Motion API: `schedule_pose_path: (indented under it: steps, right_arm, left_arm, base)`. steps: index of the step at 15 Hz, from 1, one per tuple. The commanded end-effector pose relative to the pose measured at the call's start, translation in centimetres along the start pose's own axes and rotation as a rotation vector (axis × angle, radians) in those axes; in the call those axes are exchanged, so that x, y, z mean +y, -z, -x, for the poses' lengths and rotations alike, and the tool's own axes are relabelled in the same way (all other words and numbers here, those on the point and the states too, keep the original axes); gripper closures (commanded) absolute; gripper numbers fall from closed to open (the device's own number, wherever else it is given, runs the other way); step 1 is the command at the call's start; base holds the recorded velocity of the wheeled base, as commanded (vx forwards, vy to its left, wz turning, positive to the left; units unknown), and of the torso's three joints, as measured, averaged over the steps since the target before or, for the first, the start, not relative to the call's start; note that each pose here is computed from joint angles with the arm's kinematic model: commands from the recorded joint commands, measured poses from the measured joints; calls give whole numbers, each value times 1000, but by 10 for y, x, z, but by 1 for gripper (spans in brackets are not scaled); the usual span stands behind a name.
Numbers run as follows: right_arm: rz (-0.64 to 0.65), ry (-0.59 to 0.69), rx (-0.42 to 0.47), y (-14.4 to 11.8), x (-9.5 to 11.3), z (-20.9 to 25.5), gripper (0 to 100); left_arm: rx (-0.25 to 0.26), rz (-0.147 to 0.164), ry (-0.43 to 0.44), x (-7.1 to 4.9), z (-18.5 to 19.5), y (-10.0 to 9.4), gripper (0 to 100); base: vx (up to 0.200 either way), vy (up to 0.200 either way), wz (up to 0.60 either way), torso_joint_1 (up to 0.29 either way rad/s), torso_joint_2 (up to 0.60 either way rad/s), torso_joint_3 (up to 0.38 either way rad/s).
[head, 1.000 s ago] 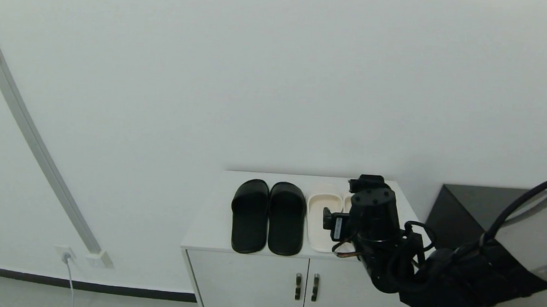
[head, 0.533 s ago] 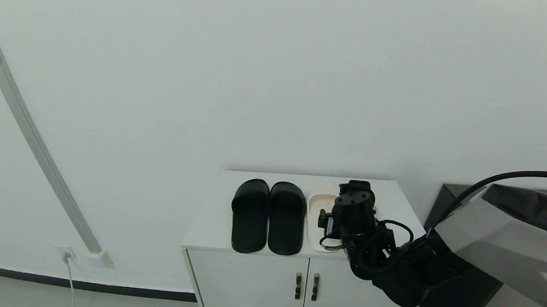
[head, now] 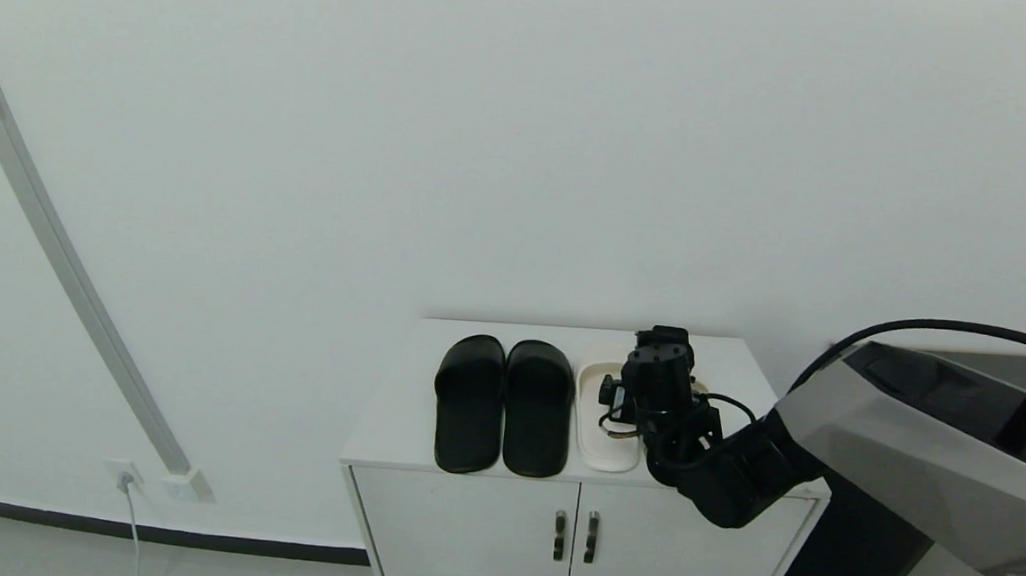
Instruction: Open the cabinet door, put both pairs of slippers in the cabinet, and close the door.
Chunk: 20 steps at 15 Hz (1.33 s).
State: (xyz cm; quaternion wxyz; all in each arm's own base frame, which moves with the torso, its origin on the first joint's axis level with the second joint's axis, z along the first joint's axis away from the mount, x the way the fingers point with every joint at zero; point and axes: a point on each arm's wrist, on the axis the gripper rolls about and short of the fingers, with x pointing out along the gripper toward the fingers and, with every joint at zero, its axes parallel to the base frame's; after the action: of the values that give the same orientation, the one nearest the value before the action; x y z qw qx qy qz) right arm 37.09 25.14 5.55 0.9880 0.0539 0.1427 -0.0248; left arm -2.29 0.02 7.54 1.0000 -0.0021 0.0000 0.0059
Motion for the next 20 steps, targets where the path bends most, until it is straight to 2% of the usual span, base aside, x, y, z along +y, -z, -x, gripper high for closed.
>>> schedule_pose_path:
  steps: [1,3,4,11,14,17,20]
  right_arm:
    - [6,9,1,4,-1,-9,0]
    - [7,9,2,6,-1,-10,0]
    - [6,8,-1,6,0,-12,100]
    - [19,22,-14,3,-3,-20,100]
    - [13,2,-41,-28,-12,8,100]
    - [36,-130,-39,-53,-32,57,100]
    - [128,-335,-19,-51,-64,107,100]
  left_arm:
    - [2,2,-1,0,0,0,100]
    - [2,3,-1,0,0,0,100]
    - [2,3,-1,0,0,0,100]
    - [2,3,-1,0,0,0,100]
    - [0,3,-1,0,0,0,100]
    - [2,3,-1,0,0,0,100]
    - [0,3,-1,0,0,0,100]
  base:
    - [0,0,0,0,0,0]
    - [0,0,0,0,0,0]
    - [0,0,0,0,0,0]
    - [0,0,0,0,0,0]
    - [0,0,0,0,0,0]
    - [0,0,0,0,0,0]
    - [0,0,0,0,0,0]
